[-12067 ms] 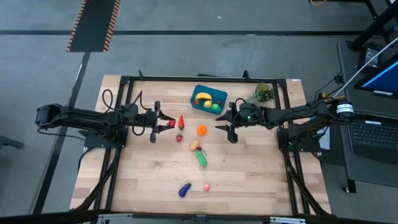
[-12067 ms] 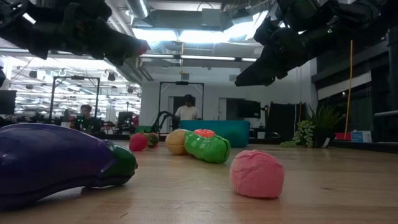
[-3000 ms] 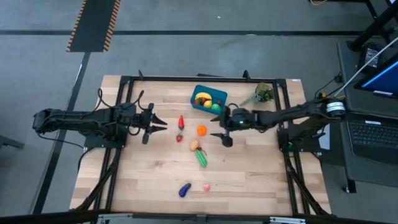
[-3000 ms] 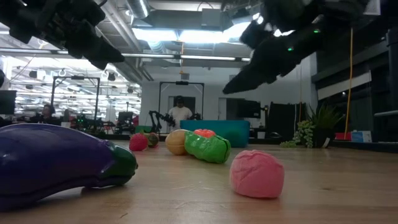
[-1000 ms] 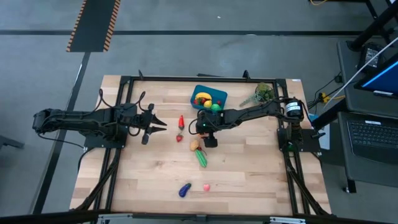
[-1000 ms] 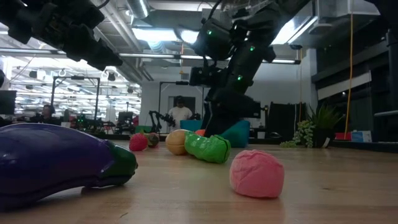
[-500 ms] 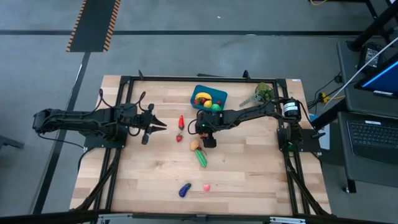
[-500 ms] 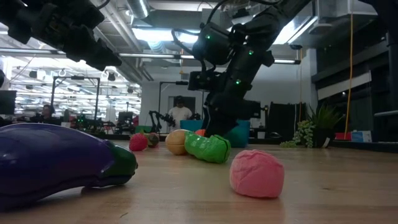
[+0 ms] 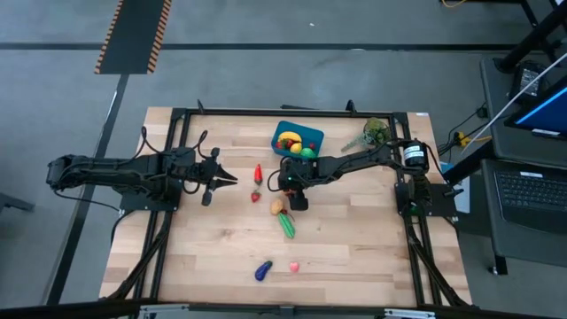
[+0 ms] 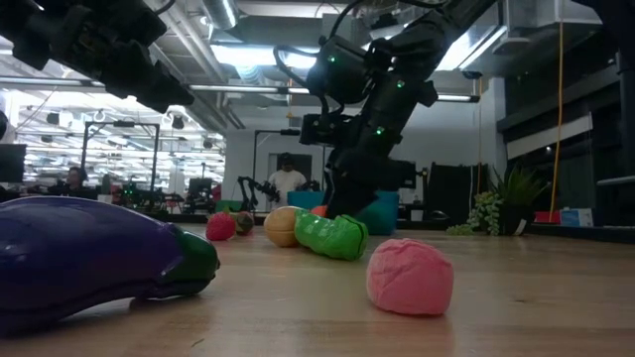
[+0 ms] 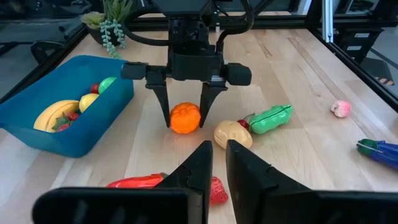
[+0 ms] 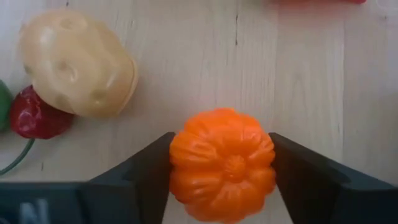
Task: Pick and placing Produce into tupperware
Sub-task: Put the tangerine into the blue bin
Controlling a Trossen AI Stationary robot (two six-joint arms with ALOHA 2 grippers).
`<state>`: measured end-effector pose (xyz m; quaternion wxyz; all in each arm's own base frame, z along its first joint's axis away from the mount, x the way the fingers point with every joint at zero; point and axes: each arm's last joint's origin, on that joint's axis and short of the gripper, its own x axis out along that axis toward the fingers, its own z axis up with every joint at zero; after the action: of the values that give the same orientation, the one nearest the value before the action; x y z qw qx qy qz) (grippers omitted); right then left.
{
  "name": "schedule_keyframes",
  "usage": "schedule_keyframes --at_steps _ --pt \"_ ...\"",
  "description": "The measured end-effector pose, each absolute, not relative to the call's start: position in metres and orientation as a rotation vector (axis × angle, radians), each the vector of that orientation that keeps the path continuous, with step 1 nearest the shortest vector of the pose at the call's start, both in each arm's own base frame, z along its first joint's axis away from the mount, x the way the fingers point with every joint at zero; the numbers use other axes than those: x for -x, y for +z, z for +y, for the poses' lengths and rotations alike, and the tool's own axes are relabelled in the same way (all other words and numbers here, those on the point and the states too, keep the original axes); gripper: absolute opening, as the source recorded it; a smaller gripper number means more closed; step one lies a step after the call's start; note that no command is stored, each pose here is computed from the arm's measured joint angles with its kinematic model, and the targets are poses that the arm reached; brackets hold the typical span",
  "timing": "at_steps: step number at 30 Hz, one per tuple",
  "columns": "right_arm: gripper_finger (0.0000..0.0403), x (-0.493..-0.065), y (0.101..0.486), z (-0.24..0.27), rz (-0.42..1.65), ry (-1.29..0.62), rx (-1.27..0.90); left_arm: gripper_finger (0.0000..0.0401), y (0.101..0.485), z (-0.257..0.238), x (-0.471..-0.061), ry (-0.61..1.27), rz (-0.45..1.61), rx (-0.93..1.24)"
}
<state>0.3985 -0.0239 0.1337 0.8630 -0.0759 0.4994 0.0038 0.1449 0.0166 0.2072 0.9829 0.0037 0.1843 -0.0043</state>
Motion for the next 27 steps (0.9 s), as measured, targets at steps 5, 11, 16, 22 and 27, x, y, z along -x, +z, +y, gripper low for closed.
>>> schedule_keyframes --at_steps 5,11,16,22,27 --pt "0.0221 -0.399 0.134 -0.024 1.045 0.007 0.159 0.0034 0.207 0.017 -0.145 -0.009 0.371 -0.007" --pt "0.0224 -0.399 0.134 -0.024 1.045 0.007 0.159 0.0028 0.207 0.017 -0.145 -0.009 0.371 -0.007" --pt "0.0221 -0.398 0.135 -0.024 1.047 0.007 0.159 0.0030 0.207 0.017 -0.145 -0.009 0.371 -0.007" --pt "0.0221 -0.395 0.139 -0.027 1.061 -0.015 0.124 0.0043 0.207 0.017 -0.145 -0.009 0.371 -0.009" --pt "0.0221 -0.394 0.154 -0.028 1.016 -0.031 0.109 0.0052 0.207 0.017 -0.145 -0.010 0.371 -0.014"
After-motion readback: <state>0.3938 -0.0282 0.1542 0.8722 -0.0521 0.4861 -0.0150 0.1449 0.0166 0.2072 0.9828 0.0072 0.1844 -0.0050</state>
